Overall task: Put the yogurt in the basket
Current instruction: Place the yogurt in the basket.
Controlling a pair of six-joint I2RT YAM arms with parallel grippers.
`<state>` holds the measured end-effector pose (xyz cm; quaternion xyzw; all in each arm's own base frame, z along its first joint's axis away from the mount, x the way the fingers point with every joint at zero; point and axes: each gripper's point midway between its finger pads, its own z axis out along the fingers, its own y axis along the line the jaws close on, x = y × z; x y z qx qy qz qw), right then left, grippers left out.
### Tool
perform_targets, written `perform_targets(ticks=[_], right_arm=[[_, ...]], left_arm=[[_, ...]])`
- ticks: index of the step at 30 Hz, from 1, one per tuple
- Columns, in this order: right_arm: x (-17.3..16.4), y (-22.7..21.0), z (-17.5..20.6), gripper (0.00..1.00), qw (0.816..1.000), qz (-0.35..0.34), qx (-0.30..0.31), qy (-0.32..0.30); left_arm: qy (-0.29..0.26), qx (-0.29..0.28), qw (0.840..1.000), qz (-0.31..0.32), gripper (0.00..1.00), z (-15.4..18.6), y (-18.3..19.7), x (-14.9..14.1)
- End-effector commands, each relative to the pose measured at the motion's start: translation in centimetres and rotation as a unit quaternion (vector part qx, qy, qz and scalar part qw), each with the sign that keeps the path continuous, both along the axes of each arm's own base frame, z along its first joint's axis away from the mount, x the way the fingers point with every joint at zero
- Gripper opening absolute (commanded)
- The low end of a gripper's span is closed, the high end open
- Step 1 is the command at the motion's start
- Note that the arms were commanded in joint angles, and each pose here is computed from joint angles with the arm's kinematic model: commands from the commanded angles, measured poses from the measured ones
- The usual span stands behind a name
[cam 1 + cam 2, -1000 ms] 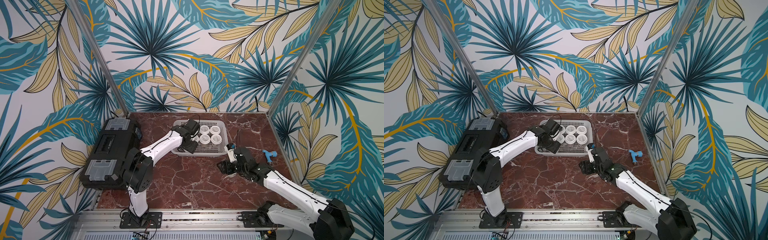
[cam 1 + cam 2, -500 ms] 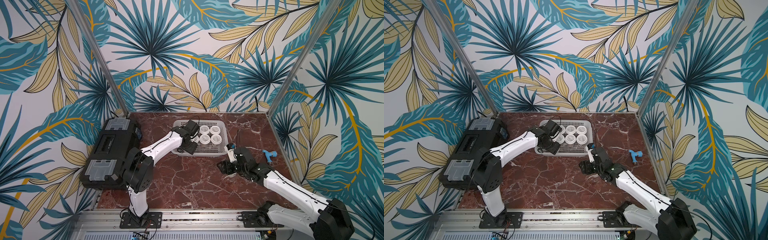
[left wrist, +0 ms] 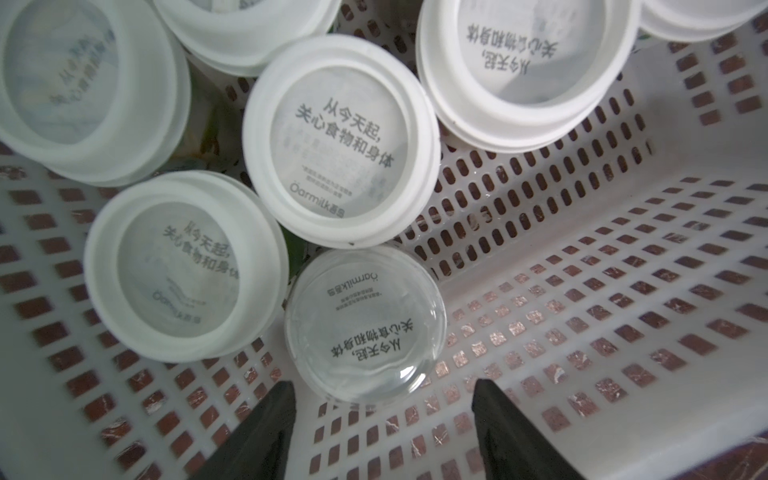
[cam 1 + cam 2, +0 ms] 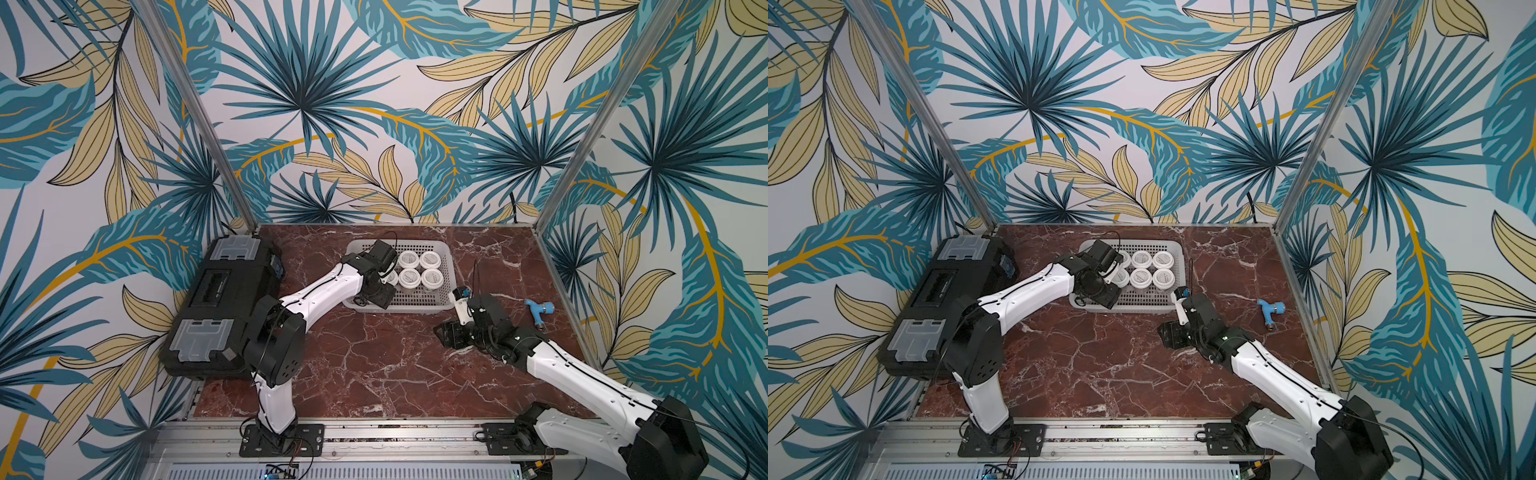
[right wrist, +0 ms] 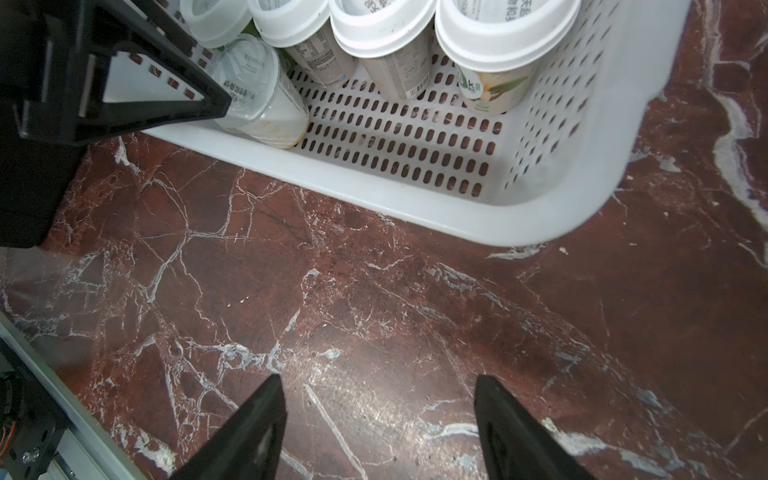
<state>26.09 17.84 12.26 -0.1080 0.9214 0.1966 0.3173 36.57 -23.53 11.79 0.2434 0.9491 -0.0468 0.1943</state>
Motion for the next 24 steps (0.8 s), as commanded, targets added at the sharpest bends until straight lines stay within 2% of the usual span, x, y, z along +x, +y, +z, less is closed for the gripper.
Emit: perform_targets(ticks=[1,7,14,15,16,20,24], right_arm=[[-0.1,0.3,0.3,0.76,1.000,0.010,-0.002,0.001],[0.0,0.3,0.3,0.78,1.000,0.009,-0.004,0.001],[0.1,0.1,0.4,0.87,1.000,0.005,-0.006,-0.001],[0.1,0.1,0.4,0.97,1.000,0.004,-0.006,-0.002],[0.1,0.1,0.5,1.00,1.000,0.003,-0.007,-0.002],[0.5,-0.1,0.9,1.00,1.000,0.000,-0.016,-0.006],[0.8,-0.6,1.9,1.00,0.999,-0.005,-0.025,-0.026]], left_arm=[[-0.036,-0.049,0.998,-0.010,0.73,3.3,-0.7,-0.1],[-0.074,-0.095,0.993,-0.016,0.73,6.3,-1.1,-0.6],[-0.105,-0.131,0.986,-0.012,0.73,8.0,-1.2,-1.4],[-0.111,-0.135,0.985,-0.011,0.73,8.1,-1.1,-1.4],[-0.118,-0.141,0.983,-0.009,0.73,8.2,-1.1,-1.6],[-0.137,-0.172,0.975,-0.004,0.75,8.6,-1.0,-2.2],[-0.125,-0.188,0.974,-0.008,0.78,8.0,-1.3,-3.0]])
